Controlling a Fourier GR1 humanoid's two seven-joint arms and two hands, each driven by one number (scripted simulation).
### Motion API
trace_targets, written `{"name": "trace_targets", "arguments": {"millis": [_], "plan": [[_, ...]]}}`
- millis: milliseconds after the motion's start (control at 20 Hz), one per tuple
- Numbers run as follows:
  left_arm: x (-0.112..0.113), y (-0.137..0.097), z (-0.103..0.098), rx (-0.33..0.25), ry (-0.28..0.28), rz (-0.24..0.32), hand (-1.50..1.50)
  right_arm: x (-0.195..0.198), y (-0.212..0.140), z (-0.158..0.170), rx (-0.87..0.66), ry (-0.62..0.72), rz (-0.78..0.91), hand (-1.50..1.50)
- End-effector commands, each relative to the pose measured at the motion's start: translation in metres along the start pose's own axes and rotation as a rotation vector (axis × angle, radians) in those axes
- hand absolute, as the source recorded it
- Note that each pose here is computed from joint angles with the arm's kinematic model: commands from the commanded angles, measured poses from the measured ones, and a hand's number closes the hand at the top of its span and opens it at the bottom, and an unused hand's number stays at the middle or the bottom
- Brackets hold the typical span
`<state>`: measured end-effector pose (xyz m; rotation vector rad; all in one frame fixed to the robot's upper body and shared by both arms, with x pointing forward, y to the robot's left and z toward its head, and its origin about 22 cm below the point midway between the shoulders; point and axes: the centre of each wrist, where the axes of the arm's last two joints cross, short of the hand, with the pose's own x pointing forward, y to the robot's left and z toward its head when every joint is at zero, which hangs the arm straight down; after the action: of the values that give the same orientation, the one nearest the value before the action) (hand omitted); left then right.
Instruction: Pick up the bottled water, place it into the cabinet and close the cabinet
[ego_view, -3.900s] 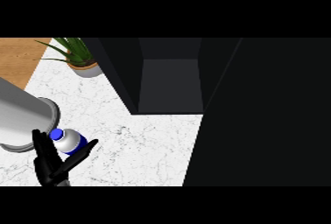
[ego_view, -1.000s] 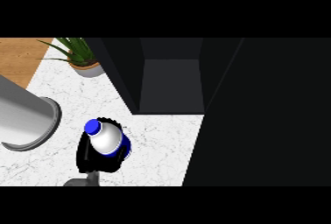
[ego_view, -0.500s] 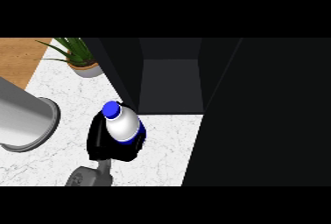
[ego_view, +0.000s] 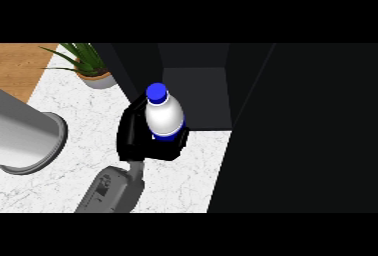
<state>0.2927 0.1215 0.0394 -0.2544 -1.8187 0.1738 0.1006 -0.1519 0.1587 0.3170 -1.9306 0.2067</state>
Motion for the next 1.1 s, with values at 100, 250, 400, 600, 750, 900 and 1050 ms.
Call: {"name": "trace_targets", "arguments": {"millis": [100,250,400,600,750,900,1050], "plan": [[-0.004,-0.009,-0.033,0.021,-0.014,-0.044,1.5,0.03,-0.006,0.013,-0.021,-0.056,0.021,-1.5],[-0.004,-0.029,-0.054,0.051,-0.035,-0.115,1.5,0.029,-0.004,0.011,0.006,-0.046,0.01,-1.5],[-0.013,-0.026,-0.057,0.048,-0.02,-0.152,1.5,0.028,-0.007,0.012,0.013,-0.047,0.015,-1.5],[0.008,-0.032,-0.089,0.054,-0.011,-0.189,1.5,0.025,-0.007,0.016,-0.005,-0.049,0.021,-1.5],[-0.006,-0.037,-0.098,0.063,-0.001,-0.258,1.5,0.005,-0.004,0.004,-0.001,-0.043,0.025,-1.5],[-0.002,-0.049,-0.115,0.1,0.022,-0.289,1.5,0.017,-0.011,0.006,0.004,-0.05,0.015,-1.5],[-0.007,-0.044,-0.126,0.146,0.007,-0.332,1.5,0.021,-0.014,0.002,0.013,-0.048,0.003,-1.5]]}}
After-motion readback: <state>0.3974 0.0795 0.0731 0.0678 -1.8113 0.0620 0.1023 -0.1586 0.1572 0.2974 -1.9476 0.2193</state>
